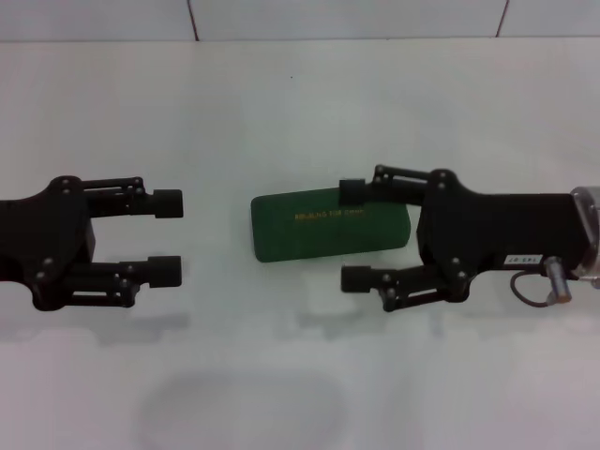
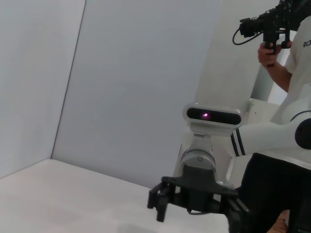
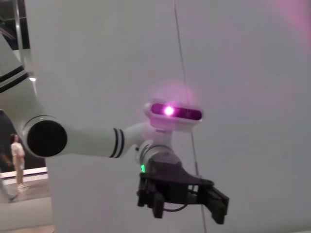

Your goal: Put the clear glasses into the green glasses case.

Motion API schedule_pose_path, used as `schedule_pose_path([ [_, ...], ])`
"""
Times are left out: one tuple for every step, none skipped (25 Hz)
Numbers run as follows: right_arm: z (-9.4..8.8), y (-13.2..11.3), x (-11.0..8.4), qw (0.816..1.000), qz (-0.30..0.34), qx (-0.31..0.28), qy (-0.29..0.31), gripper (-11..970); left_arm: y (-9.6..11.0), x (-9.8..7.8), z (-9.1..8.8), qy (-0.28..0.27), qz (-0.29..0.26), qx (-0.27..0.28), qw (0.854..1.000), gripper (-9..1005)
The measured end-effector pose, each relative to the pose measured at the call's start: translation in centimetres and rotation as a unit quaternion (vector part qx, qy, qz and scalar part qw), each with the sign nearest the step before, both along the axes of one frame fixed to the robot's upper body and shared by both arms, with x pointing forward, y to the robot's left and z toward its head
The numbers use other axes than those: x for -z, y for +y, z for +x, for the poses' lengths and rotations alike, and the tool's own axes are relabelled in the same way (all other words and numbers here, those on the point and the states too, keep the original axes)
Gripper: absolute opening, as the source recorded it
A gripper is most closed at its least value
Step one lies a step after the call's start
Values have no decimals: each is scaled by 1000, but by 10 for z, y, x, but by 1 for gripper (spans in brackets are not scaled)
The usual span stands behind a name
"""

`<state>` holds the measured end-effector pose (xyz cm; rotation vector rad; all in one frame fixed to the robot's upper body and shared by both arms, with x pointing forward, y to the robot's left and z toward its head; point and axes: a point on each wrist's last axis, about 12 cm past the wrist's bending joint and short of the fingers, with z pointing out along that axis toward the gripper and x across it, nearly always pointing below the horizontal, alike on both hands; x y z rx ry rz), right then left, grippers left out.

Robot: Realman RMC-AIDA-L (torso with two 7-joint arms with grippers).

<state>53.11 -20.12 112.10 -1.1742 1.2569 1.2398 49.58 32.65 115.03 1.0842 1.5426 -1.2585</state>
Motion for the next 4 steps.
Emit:
schedule_pose_path([
  [0,2,0,1000,-1,-5,1,876,0,0,0,1,0,0,1000,754],
  [0,5,0,1000,-3,-10,3,876,1,0,0,1,0,0,1000,754],
  [-1,7,1,1000,-5,-13,4,876,1,0,0,1,0,-1,1000,754],
  [-1,9,2,1000,-8,-17,6,876,1,0,0,1,0,0,1000,754],
])
